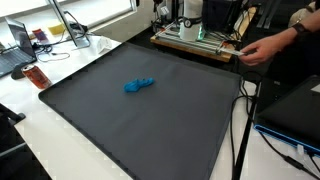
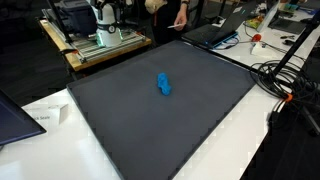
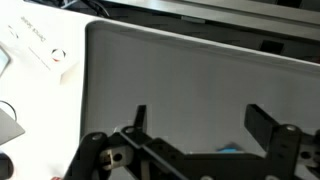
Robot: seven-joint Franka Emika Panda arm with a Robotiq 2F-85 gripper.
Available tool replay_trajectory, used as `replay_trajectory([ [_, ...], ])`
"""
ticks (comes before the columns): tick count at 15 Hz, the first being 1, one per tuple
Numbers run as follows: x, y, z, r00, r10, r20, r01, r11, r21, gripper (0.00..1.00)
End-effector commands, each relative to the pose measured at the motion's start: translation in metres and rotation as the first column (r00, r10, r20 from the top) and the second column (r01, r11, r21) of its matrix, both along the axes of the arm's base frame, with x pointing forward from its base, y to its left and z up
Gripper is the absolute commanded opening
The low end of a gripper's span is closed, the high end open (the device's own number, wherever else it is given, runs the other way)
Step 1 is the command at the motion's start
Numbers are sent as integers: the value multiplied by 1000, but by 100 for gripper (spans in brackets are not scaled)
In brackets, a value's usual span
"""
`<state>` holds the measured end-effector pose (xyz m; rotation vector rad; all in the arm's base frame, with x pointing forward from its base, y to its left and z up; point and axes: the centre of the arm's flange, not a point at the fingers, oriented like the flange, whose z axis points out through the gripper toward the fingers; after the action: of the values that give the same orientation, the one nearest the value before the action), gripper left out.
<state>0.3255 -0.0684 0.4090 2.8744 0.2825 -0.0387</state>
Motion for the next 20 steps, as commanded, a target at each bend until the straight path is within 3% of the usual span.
replay_trajectory([
  [1, -2, 30, 18, 987, 134, 89, -143, 985, 100, 100],
  [4, -6, 59, 31, 965, 231, 127, -253, 947, 197, 100],
  [7, -15, 73, 42, 926, 334, 174, -371, 887, 273, 100],
  [10, -22, 77, 51, 875, 429, 222, -482, 809, 337, 100],
  [14, -30, 73, 58, 797, 538, 275, -603, 677, 422, 100],
  [15, -32, 72, 58, 775, 562, 288, -628, 640, 442, 75],
  [17, -34, 68, 58, 735, 605, 307, -668, 565, 484, 68],
  [20, -40, 67, 57, 695, 639, 328, -698, 493, 519, 44],
])
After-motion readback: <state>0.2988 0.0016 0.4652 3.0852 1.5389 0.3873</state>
